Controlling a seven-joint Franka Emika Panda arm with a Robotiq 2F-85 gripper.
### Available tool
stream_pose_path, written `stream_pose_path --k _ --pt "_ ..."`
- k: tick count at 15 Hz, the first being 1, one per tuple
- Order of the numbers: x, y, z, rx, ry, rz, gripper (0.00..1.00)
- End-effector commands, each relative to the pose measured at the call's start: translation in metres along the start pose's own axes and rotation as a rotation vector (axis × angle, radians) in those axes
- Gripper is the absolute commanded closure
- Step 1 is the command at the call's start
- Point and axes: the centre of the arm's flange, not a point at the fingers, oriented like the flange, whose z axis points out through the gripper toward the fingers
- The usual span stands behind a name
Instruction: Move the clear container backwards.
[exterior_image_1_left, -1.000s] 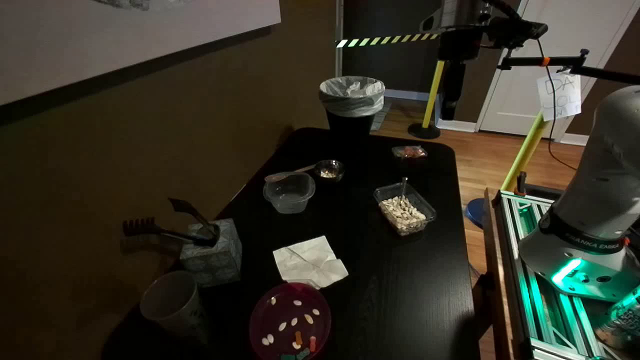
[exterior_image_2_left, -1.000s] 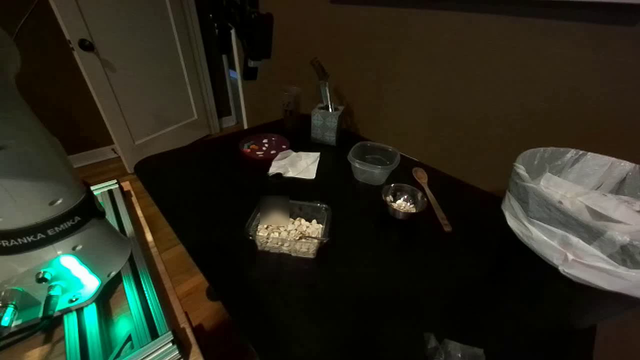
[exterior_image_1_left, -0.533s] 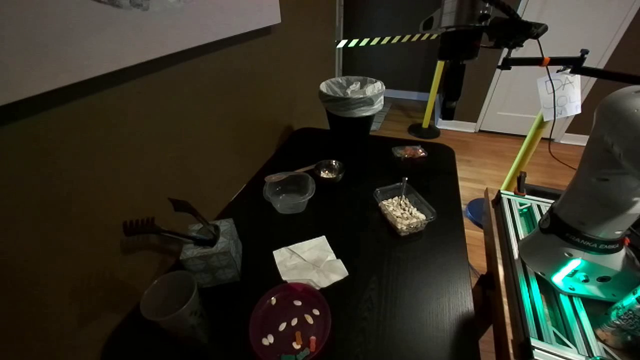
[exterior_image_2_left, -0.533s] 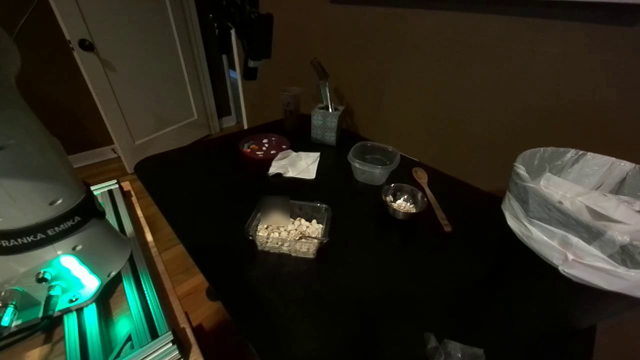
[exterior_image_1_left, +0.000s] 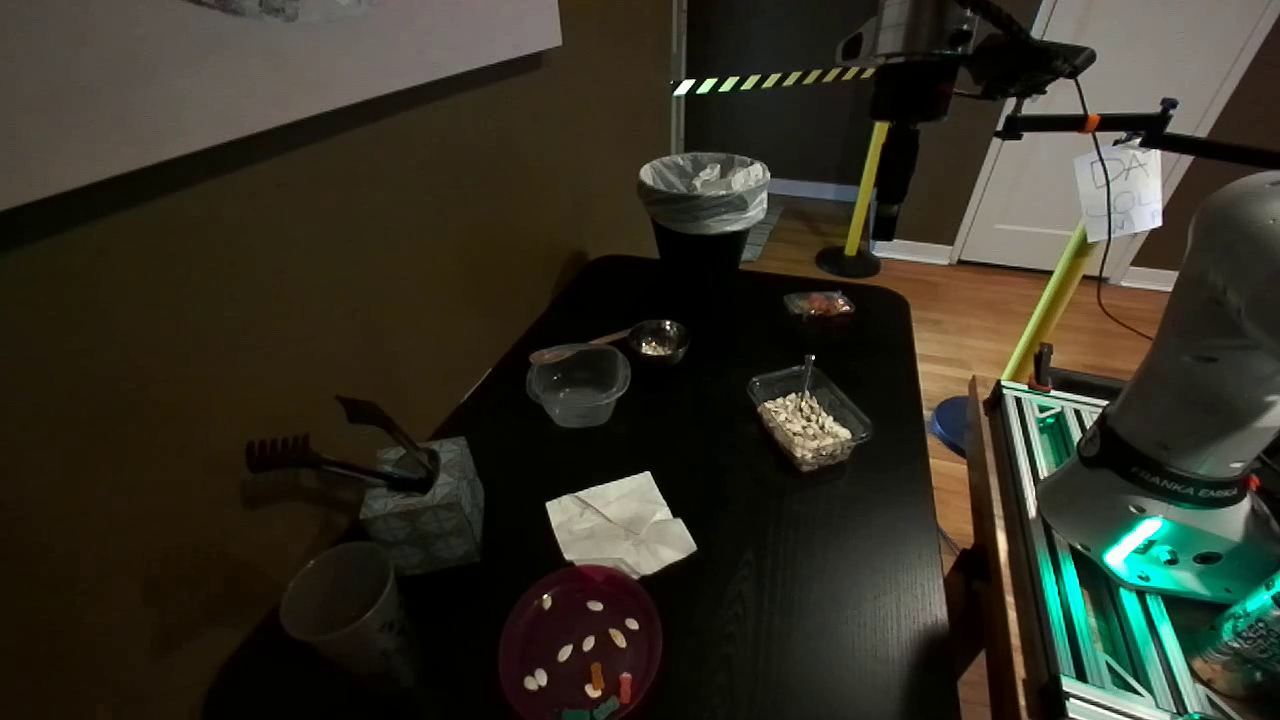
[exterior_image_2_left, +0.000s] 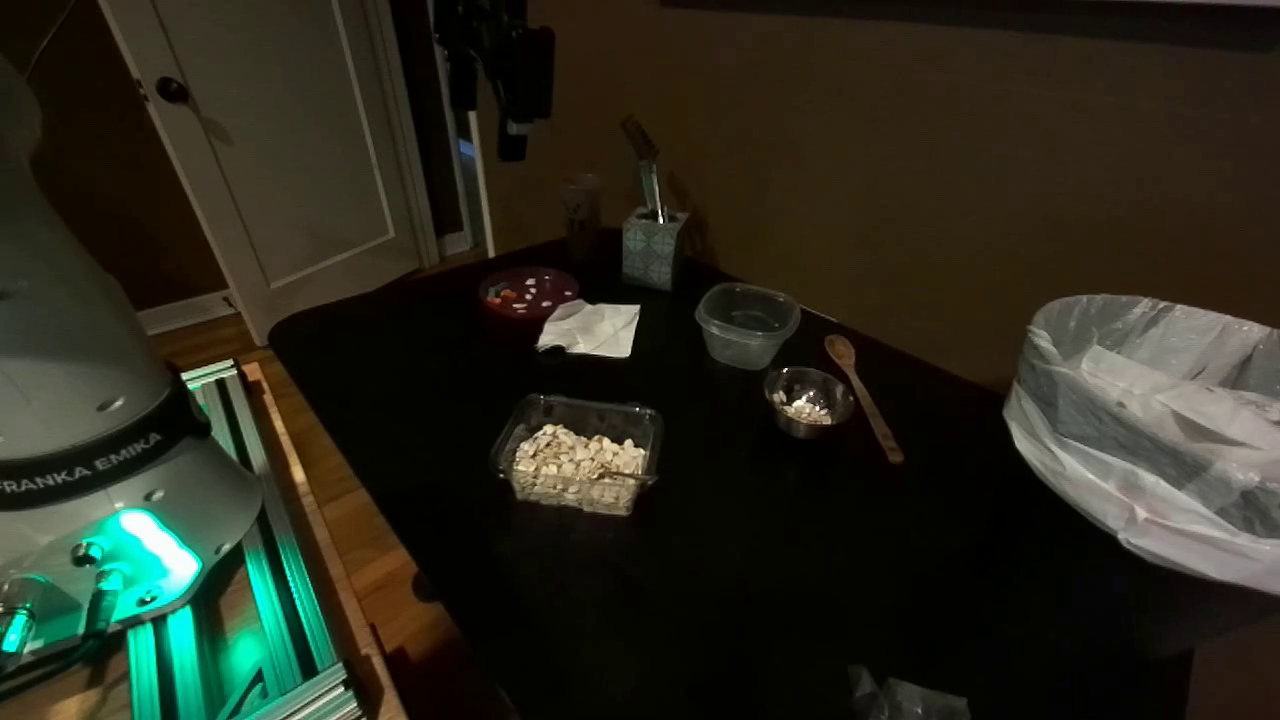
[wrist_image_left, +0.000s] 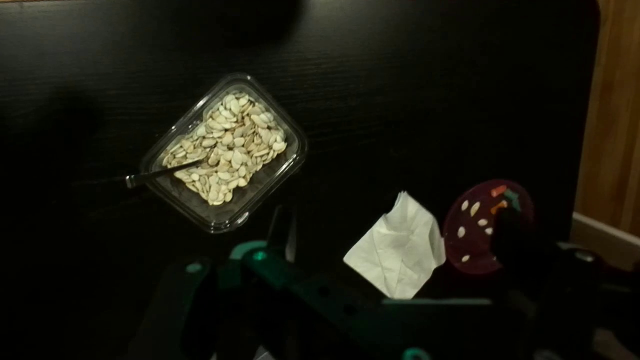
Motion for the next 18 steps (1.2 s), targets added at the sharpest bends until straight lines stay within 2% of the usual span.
stream_pose_path --k 1,4,9,10,11,14,18 --pt "0.034 0.004 0.035 -0.084 0.073 0.160 0.00" --pt "0.055 0.012 0.071 -0.120 0.129 0.306 0.00" --pt "0.069 0.038 0.138 -0.170 0.054 0.518 0.00" --pt "0.069 0.043 0.149 -0.147 -0.008 0.520 0.00" --pt "0.056 0.032 0.124 -0.146 0.054 0.473 0.00" --pt "0.058 0.041 0.149 -0.153 -0.012 0.497 0.00" --pt "0.074 0.045 0.160 -0.158 -0.018 0.529 0.00"
